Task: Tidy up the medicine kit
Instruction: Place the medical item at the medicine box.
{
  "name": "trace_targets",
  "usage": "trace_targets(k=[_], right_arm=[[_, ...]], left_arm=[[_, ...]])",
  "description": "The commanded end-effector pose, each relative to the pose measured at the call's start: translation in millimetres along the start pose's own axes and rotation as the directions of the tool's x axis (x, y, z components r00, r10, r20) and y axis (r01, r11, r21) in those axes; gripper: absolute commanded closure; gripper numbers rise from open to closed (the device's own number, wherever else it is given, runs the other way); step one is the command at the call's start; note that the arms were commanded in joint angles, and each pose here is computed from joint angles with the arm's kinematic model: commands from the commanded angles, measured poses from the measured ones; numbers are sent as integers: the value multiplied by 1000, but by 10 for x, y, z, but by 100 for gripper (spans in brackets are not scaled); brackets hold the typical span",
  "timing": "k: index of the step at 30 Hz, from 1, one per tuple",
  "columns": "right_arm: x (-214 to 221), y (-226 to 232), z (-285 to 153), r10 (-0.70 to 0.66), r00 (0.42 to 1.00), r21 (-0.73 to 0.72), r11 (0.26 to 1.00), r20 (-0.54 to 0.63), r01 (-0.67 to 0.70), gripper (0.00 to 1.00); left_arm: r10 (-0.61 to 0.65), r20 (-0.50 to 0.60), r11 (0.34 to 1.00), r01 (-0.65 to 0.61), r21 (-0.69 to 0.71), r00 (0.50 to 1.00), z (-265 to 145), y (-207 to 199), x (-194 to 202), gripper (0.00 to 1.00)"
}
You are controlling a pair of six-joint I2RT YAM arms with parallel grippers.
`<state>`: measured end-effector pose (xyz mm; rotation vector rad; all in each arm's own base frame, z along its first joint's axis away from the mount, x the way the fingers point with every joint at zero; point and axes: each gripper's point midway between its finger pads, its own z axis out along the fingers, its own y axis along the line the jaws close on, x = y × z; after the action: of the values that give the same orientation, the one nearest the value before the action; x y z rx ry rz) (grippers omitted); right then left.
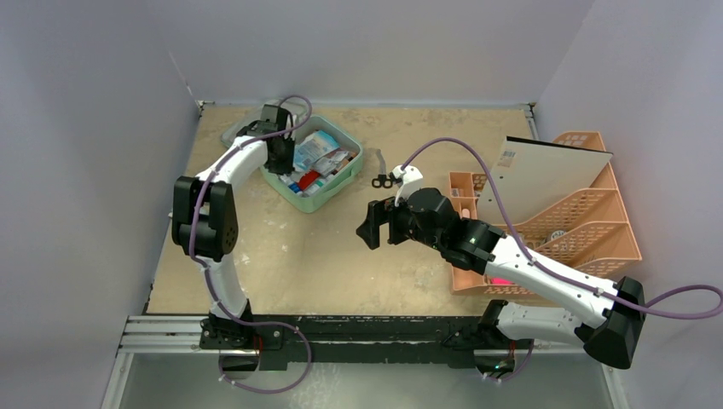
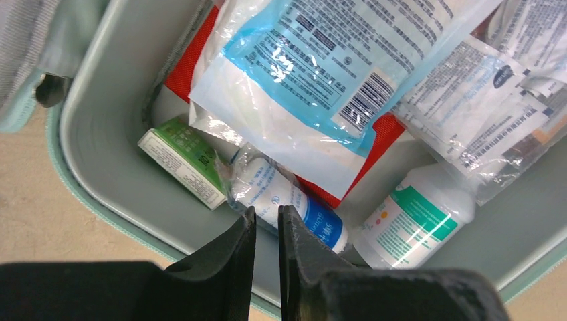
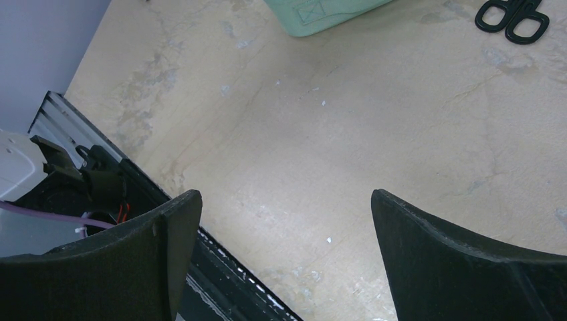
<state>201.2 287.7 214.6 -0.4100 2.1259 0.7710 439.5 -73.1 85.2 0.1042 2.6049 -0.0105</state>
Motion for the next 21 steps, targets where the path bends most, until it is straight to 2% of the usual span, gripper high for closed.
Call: trace_targets(k=[1, 5, 10, 15, 19, 21], right_arm=[[-75, 11, 1, -11, 999, -3, 1000, 36, 12, 1], [-61, -19, 11, -3, 1000, 21, 1000, 24, 3, 1], [-105, -114, 31, 6, 999, 87, 996, 32, -9, 1], [-208, -271, 137, -22, 999, 193, 981, 37, 14, 1], [-307, -462, 336, -49, 999, 274, 961, 20, 42, 1], [-334, -574, 488, -66, 998, 296, 953, 10, 60, 3]], left_arm=[[10, 34, 996, -13, 91, 999, -173, -146, -106, 83], [-13, 74, 980, -2, 201, 997, -382, -339, -233, 83], [-38, 153, 942, -16, 335, 987, -850, -559, -440, 79], [-56, 224, 915, -39, 401, 973, -1308, -650, -459, 73], [-71, 265, 894, -56, 444, 962, -1567, -698, -330, 64], [-72, 281, 890, -66, 451, 957, -1653, -697, -218, 56]])
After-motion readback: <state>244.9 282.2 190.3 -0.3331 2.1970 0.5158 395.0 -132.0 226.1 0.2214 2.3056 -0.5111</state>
